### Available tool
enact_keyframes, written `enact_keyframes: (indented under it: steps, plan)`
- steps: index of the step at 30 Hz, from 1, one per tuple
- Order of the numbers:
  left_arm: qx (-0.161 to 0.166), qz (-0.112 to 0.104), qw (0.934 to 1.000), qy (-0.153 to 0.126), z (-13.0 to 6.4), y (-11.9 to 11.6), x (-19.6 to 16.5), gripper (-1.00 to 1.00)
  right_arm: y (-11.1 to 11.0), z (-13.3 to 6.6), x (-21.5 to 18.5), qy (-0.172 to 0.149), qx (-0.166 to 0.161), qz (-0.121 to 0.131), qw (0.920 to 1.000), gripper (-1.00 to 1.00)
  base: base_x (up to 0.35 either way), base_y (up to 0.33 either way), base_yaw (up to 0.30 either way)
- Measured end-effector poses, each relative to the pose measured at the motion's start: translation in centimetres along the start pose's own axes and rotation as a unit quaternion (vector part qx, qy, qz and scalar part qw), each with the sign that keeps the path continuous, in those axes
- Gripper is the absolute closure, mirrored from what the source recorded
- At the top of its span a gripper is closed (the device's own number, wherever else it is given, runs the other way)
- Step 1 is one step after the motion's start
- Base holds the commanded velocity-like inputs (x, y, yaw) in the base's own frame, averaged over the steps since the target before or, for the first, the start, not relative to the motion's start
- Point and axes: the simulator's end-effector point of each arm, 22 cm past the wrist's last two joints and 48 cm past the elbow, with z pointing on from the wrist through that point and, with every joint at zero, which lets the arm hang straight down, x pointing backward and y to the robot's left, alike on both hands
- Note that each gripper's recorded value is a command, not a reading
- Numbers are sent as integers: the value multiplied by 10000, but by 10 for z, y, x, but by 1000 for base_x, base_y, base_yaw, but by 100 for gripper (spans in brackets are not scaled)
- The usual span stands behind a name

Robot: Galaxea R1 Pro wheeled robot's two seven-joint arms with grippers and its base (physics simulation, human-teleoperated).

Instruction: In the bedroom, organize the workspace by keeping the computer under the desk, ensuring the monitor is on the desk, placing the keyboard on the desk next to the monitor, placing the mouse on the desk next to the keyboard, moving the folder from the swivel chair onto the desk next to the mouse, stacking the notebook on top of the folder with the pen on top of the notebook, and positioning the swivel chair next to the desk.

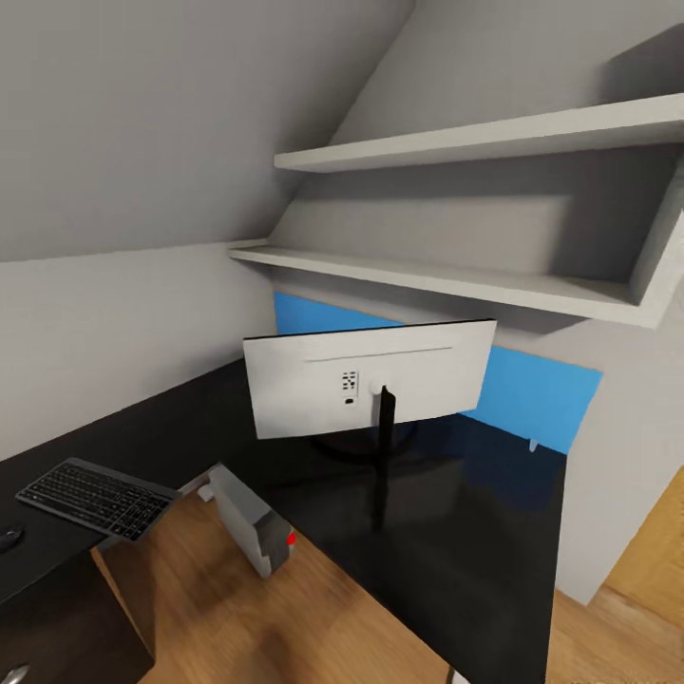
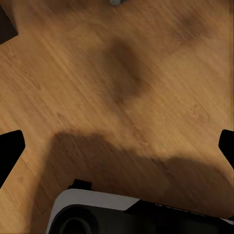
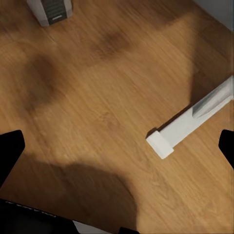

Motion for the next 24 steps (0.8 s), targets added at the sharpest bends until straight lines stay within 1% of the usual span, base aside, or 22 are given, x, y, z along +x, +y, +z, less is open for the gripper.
enact_keyframes:
  steps: [12,24]
  plan:
    - [6,3,10000,-73,1,0,-5,-100,-2,1,-5,-64,19,-8,10000,-100,0,0,-183]
    - [11,7,10000,-89,1,1,-7,-100,-2,1,-6,-77,28,-9,10000,-100,0,0,-239]
